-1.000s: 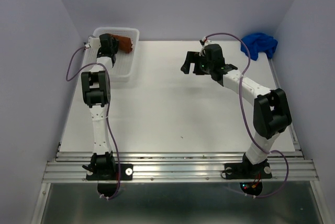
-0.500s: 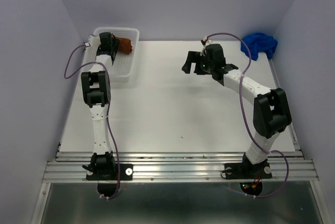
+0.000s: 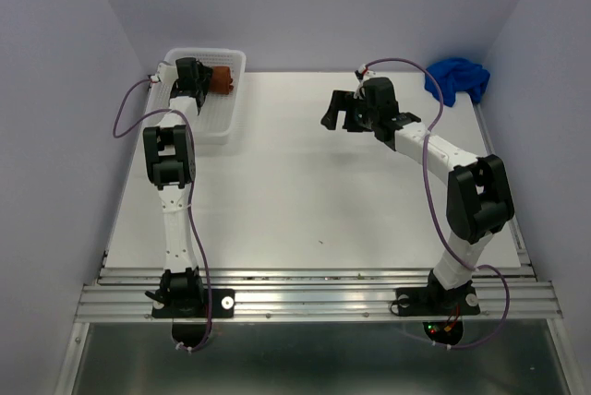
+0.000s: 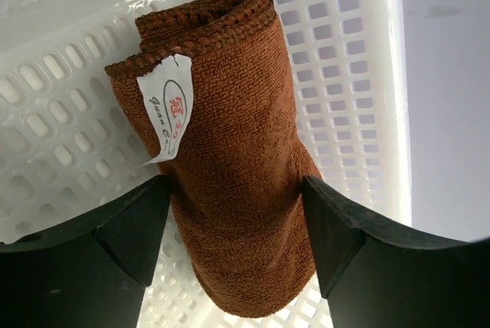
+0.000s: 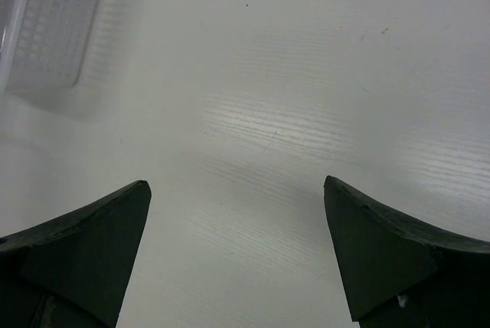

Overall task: Roll the towels
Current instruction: Place the rolled towel into the container, then grab a towel with the right arm

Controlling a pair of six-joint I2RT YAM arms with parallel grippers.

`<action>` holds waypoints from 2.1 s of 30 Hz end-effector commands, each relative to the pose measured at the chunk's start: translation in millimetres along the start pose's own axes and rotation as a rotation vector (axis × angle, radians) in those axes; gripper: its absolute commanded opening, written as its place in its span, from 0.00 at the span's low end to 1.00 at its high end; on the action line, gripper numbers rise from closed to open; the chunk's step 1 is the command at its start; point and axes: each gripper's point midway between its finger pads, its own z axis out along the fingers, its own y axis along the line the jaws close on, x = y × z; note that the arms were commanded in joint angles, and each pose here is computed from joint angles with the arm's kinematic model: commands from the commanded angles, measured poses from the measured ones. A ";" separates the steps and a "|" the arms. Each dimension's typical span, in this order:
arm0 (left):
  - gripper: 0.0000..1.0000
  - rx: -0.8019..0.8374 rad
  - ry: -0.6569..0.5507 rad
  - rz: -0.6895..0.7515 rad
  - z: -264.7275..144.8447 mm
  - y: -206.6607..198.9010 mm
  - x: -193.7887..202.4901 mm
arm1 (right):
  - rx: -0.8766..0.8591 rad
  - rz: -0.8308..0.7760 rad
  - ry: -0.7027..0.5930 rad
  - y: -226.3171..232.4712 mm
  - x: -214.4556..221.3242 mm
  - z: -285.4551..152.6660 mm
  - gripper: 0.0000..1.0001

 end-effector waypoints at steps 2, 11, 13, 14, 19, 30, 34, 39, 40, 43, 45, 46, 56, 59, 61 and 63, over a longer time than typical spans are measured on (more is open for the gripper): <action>0.83 0.132 -0.041 0.016 -38.3 -73.9 -34.0 | -0.045 -0.003 -0.038 10.7 -17.6 -4.4 1.00; 0.99 0.182 -0.010 0.041 -66.4 -102.1 -41.2 | -0.092 -0.013 -0.024 19.6 -17.8 -4.2 1.00; 0.99 0.209 -0.018 0.052 -78.7 -116.3 -48.4 | -0.107 -0.016 -0.023 22.4 -18.5 -4.8 1.00; 0.99 0.213 -0.017 0.056 -83.1 -119.6 -50.0 | -0.112 -0.019 -0.020 23.1 -17.7 -5.1 1.00; 0.99 0.273 -0.012 0.100 -123.9 -152.3 -64.8 | -0.085 -0.019 -0.054 21.4 -28.0 -8.8 1.00; 0.99 0.154 0.052 0.328 -231.4 -145.5 -83.2 | 0.411 0.225 -0.258 -117.1 -105.4 -36.4 1.00; 0.99 0.071 0.073 0.365 -239.8 -95.3 -69.7 | 0.658 0.239 -0.276 -203.7 -126.7 -52.8 1.00; 0.99 0.048 0.167 0.391 -245.6 -60.8 -42.4 | 0.933 0.171 -0.286 -309.4 -141.4 -45.5 1.00; 0.99 0.047 0.185 0.396 -245.9 -56.3 -38.7 | 0.963 0.167 -0.289 -325.6 -144.3 -44.8 1.00; 0.99 0.039 0.236 0.412 -246.9 -42.7 -24.9 | 0.976 0.170 -0.335 -373.9 -170.6 -41.0 1.00; 0.99 0.051 0.240 0.419 -249.8 -44.1 -21.9 | 0.986 0.146 -0.335 -393.0 -173.4 -35.9 1.00; 0.99 0.059 0.235 0.419 -253.2 -45.7 -22.6 | 0.978 0.138 -0.303 -407.8 -160.6 -21.5 1.00; 0.99 0.098 0.263 0.424 -258.1 -52.2 -13.6 | 0.884 0.087 -0.317 -449.8 -153.1 4.8 0.54; 0.99 0.097 0.264 0.428 -260.7 -52.0 -13.6 | 0.811 0.058 -0.300 -440.3 -155.2 12.7 0.23; 0.99 0.102 0.262 0.434 -265.3 -53.6 -15.1 | 0.760 0.050 -0.301 -430.0 -160.9 14.0 0.08; 0.99 0.111 0.250 0.434 -272.1 -56.6 -18.5 | 0.720 0.049 -0.345 -409.7 -185.5 -0.6 0.01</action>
